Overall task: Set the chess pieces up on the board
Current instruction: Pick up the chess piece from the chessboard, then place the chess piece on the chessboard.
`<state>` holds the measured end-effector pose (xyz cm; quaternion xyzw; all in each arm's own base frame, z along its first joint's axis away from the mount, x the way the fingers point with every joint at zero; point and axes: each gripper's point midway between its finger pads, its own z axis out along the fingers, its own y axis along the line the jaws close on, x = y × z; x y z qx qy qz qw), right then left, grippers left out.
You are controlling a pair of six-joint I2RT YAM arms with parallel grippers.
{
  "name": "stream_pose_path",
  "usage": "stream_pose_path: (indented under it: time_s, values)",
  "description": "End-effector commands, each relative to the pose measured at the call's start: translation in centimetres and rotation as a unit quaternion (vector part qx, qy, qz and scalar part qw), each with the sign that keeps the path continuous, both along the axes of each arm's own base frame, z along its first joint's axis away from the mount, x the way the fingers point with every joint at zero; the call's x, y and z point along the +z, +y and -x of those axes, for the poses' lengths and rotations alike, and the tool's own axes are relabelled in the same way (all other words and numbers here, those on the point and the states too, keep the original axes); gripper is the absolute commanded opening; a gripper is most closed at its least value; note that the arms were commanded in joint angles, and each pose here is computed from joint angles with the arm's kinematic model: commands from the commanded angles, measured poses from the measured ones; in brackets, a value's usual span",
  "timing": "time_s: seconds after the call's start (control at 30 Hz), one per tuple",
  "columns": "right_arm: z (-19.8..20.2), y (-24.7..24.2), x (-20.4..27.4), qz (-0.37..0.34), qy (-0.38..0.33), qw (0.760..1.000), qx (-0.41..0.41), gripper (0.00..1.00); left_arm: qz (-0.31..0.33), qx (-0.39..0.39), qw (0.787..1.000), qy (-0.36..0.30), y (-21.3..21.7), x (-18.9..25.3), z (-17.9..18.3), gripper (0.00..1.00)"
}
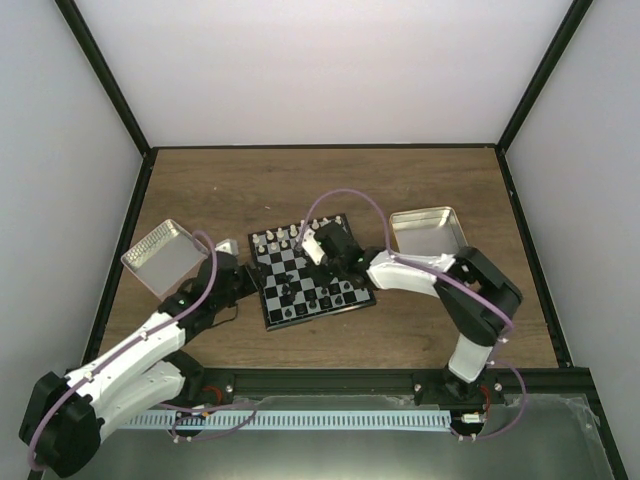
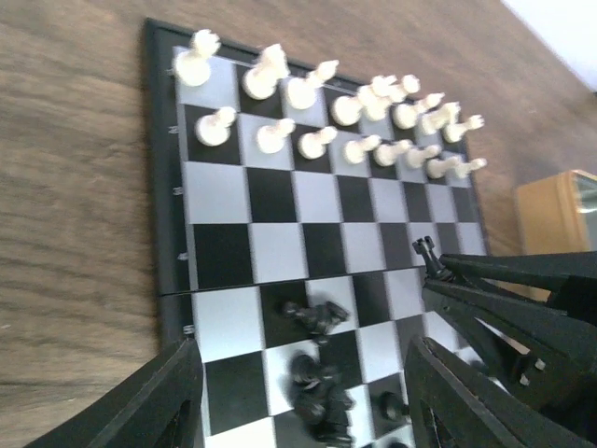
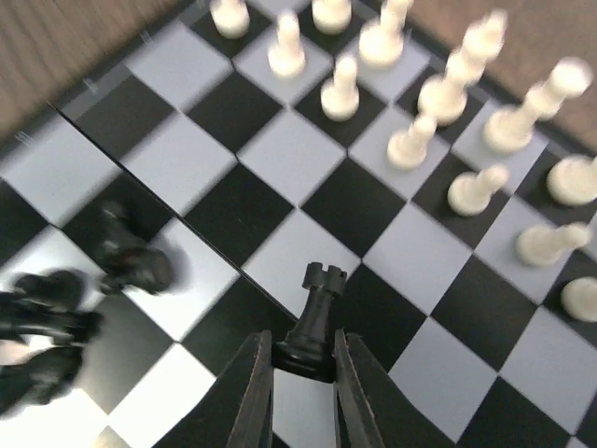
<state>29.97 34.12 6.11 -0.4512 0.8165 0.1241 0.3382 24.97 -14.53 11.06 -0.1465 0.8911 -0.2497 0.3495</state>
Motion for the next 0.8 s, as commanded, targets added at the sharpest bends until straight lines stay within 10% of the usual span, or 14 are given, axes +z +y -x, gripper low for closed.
stream_pose_path:
  time_s: [0.0, 0.43, 0.77]
  values:
    - [0.5, 2.6, 8.3, -0.132, -0.048, 0.990, 0.030, 0.09, 0.086, -0.043, 0.994, -0.043, -2.6, 3.6, -0.6, 0.63]
    - [8.7, 3.3, 17.3, -0.275, -0.026, 0.940, 0.202, 0.10, 0.270, -0.170, 0.940, -0.122, -5.9, 12.3, 0.1, 0.74]
    - [9.1, 3.3, 18.0, -0.284, -0.031, 0.935, 0.211, 0.10, 0.314, -0.241, 0.910, -0.123, -7.3, 13.6, 2.0, 0.48]
